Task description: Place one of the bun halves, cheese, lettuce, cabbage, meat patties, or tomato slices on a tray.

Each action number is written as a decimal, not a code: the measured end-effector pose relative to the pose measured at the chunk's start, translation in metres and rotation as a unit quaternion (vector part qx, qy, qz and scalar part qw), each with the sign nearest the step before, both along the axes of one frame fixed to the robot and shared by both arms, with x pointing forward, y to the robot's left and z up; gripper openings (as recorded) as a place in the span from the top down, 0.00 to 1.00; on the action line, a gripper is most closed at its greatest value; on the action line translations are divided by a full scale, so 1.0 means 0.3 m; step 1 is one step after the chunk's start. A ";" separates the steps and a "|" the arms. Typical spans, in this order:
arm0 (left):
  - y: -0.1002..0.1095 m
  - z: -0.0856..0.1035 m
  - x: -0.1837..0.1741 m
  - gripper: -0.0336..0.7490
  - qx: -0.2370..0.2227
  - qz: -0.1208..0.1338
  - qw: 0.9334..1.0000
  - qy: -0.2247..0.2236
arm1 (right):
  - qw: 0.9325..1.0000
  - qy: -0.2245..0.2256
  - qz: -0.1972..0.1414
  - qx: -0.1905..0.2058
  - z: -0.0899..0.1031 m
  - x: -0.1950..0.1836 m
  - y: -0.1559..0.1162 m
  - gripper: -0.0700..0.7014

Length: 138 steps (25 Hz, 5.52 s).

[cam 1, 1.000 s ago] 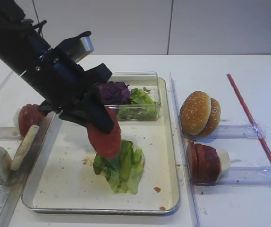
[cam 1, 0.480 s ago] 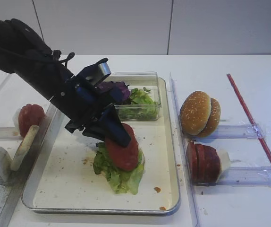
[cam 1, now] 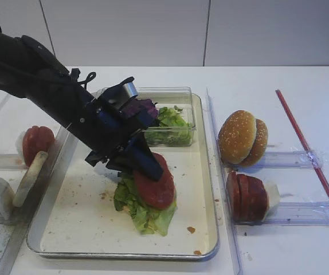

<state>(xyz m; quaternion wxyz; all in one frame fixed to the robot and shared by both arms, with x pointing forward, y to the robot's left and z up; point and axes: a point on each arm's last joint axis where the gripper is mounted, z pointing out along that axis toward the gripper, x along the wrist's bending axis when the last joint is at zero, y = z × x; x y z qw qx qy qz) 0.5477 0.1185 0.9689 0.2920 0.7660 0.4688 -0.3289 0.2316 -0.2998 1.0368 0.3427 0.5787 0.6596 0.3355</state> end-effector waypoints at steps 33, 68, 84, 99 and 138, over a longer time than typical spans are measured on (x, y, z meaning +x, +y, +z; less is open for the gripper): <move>0.013 -0.030 0.009 0.66 0.048 0.020 0.998 0.027 | 1.000 0.000 -0.001 0.001 0.000 0.000 0.000 0.73; 0.074 0.073 0.081 0.47 0.236 0.077 0.969 0.006 | 1.000 0.000 -0.001 0.001 0.000 0.000 0.000 0.85; 0.061 0.104 0.051 0.47 0.336 0.088 0.937 -0.032 | 1.000 0.000 0.000 0.000 0.000 0.000 0.000 0.85; 0.092 0.156 0.043 0.47 0.362 0.109 0.924 -0.062 | 1.000 0.000 0.000 0.000 0.000 0.000 0.000 0.85; 0.454 0.370 -0.002 0.47 0.402 0.240 0.875 -0.122 | 1.000 0.000 0.000 0.000 0.000 0.000 0.000 0.85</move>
